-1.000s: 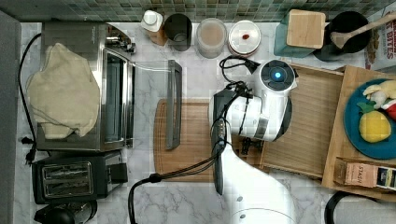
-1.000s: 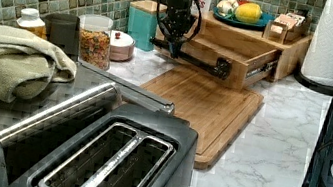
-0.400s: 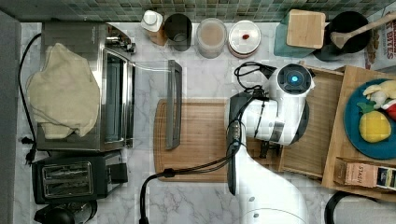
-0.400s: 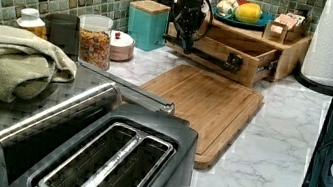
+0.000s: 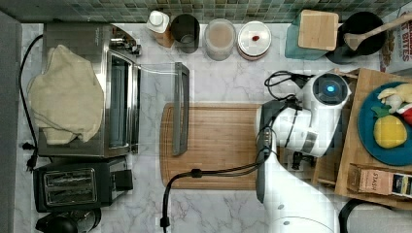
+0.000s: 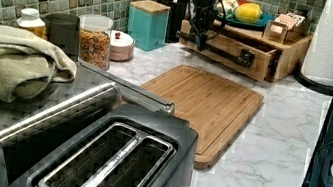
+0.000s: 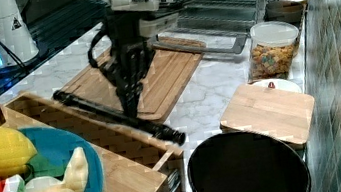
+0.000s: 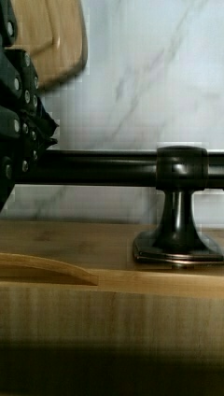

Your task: Close the drawer.

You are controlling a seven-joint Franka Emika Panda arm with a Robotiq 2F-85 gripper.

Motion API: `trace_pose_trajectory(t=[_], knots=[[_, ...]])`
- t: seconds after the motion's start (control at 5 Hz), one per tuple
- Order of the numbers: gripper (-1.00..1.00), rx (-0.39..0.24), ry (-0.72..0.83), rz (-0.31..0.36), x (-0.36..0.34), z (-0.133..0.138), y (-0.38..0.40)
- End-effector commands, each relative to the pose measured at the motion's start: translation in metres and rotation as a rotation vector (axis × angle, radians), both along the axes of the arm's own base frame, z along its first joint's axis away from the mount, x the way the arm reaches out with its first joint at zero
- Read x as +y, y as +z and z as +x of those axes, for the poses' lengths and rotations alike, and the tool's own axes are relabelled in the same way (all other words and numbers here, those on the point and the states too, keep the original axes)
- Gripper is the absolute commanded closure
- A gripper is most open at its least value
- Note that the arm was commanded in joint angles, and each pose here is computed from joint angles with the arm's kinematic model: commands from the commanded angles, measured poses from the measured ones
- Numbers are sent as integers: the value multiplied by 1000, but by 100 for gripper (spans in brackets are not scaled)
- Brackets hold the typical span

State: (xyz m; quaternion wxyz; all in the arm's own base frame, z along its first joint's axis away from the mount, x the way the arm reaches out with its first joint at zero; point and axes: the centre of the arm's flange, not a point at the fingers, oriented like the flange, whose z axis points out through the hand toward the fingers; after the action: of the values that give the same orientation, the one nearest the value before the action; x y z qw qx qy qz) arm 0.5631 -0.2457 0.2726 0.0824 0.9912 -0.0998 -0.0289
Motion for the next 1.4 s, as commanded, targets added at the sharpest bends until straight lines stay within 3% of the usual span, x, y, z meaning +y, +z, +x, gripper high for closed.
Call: trace_pose_trajectory(t=[0.2, 0.4, 1.4], knots=[[100, 30, -133, -192, -224, -89, 58], [100, 56, -84, -163, -233, -89, 67], [100, 56, -84, -163, -233, -89, 67]])
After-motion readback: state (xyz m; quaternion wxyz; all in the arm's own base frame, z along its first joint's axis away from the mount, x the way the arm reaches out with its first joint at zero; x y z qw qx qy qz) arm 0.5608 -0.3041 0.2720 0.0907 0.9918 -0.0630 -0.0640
